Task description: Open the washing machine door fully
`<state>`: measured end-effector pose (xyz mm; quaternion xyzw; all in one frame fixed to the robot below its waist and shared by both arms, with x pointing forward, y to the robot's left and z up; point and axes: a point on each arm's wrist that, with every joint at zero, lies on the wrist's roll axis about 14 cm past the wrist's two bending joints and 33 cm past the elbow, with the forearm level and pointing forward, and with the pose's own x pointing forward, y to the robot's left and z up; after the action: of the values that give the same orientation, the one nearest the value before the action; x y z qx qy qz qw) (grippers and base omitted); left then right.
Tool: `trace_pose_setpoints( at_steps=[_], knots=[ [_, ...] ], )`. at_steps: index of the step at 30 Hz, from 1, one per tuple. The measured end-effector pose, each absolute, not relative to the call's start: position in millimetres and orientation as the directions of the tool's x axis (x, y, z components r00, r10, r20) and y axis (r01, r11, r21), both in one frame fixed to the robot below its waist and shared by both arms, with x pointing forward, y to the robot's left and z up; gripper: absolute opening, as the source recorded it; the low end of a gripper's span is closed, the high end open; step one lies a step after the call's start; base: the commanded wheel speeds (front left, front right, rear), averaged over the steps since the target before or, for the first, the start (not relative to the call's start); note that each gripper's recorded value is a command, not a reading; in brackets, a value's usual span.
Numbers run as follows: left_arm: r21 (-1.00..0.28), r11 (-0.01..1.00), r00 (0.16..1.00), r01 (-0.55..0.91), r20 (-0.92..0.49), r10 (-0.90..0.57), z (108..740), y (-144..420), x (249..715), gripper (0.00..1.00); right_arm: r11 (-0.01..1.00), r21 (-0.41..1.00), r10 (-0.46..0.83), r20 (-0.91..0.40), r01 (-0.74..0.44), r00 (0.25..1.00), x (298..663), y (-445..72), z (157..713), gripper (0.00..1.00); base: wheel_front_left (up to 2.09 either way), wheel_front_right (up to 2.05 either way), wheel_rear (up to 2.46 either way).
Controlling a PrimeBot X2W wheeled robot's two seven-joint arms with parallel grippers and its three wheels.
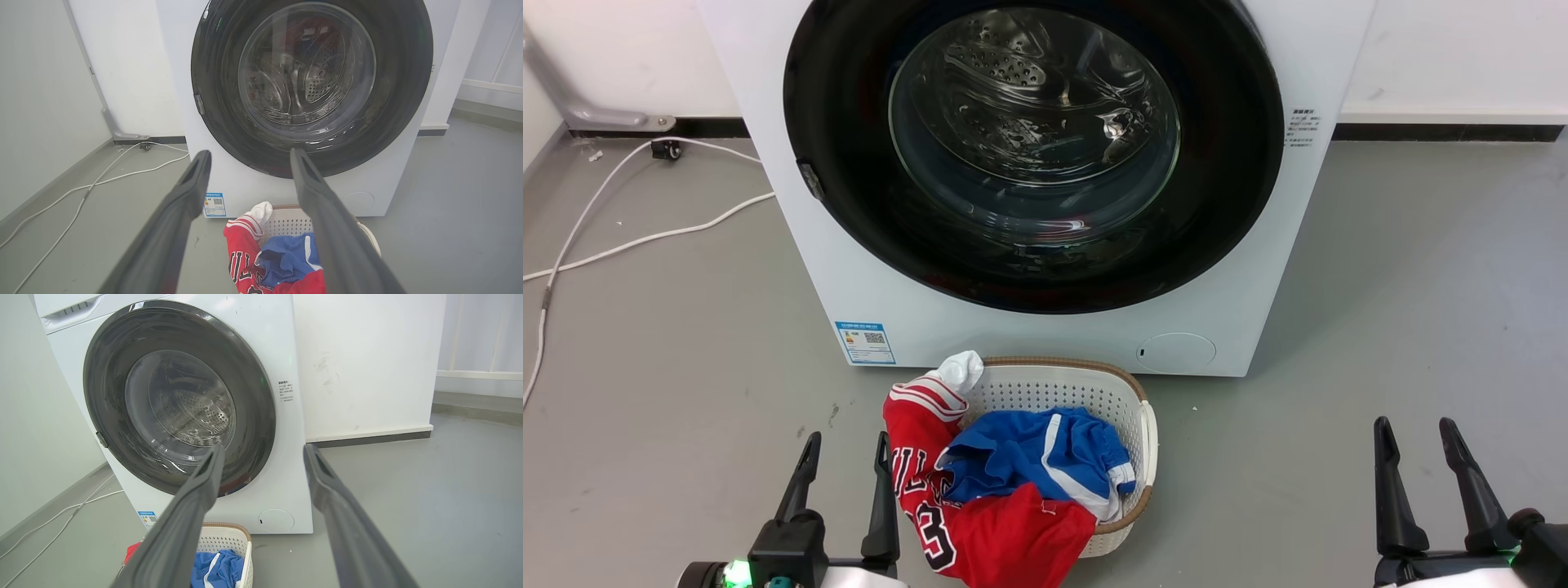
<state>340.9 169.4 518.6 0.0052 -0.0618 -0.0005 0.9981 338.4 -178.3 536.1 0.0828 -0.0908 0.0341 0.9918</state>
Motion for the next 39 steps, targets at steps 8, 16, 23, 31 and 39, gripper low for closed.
trace_pose_setpoints(
  at_steps=[8,16,23,31,39],
  knots=[
    [0.020,1.000,0.993,-0.006,0.119,0.003,517.3,171.0,340.5,1.00,0.982,0.174,0.045,0.173,-0.076,0.984,338.1,-180.0,531.8,1.00,0.00,0.00,0.00],
    [0.025,1.000,0.993,-0.008,0.117,0.005,516.5,171.2,340.7,1.00,0.982,0.174,0.047,0.171,-0.077,0.984,338.1,-179.2,531.0,1.00,0.00,0.00,0.00],
    [0.025,1.000,0.994,-0.012,0.113,0.009,515.1,172.3,340.5,1.00,0.982,0.173,0.051,0.170,-0.081,0.984,338.2,-178.0,530.8,1.00,0.00,0.00,0.00],
    [0.026,1.000,0.994,-0.012,0.113,0.009,515.0,172.1,340.4,1.00,0.982,0.167,0.053,0.172,-0.082,0.984,337.7,-177.6,531.4,0.00,0.00,0.00,0.00],
    [0.025,1.000,0.994,-0.007,0.114,0.004,515.3,170.3,339.9,1.00,0.954,0.281,0.051,0.191,-0.105,0.980,337.7,-171.3,536.1,0.00,0.00,0.00,0.00]
  ],
)
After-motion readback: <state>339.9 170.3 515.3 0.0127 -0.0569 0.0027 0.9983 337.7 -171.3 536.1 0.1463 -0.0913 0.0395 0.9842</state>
